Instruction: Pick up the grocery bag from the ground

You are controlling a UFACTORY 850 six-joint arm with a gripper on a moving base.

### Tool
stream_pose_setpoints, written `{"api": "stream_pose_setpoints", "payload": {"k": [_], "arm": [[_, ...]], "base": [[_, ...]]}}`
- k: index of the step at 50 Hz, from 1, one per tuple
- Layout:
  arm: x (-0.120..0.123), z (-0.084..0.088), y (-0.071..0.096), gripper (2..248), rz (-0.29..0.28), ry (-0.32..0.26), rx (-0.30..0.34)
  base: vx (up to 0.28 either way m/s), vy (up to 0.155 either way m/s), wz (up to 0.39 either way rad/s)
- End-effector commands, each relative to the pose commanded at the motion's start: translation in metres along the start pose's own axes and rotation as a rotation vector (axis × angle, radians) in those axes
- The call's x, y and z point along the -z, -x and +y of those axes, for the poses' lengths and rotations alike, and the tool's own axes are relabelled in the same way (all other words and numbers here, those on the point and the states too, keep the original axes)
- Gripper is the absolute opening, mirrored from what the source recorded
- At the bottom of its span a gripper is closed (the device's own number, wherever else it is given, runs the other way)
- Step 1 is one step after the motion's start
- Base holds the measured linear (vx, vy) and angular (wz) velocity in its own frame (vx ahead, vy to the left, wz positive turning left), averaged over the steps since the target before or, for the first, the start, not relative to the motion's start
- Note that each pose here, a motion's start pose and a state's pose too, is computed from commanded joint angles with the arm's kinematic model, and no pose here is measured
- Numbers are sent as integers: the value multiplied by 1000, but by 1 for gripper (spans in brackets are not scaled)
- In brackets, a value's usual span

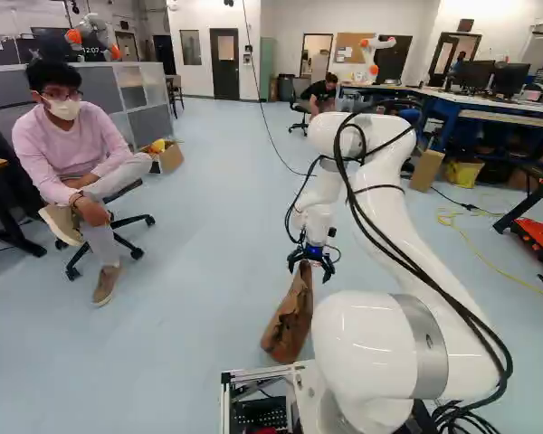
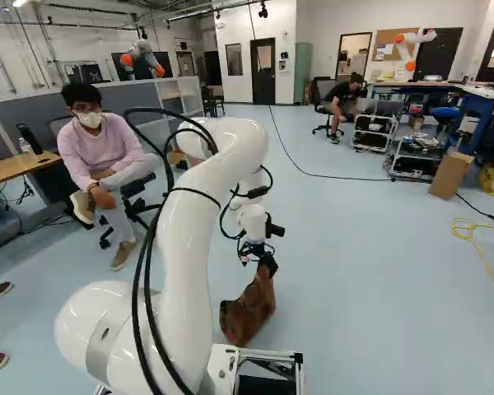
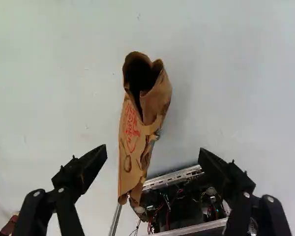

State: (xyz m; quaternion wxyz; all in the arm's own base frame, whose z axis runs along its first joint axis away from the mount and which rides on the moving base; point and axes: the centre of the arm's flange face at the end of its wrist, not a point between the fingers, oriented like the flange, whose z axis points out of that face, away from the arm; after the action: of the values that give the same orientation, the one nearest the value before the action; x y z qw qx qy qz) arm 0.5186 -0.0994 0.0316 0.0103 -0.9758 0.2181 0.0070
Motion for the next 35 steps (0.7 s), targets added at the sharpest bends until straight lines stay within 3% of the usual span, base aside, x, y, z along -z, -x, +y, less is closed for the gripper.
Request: {"api": "stream_pose_setpoints", "payload": {"k": [35], "arm": [[-101, 0, -10, 247, -45, 11, -1]], "base": [[0, 0, 0]]}}
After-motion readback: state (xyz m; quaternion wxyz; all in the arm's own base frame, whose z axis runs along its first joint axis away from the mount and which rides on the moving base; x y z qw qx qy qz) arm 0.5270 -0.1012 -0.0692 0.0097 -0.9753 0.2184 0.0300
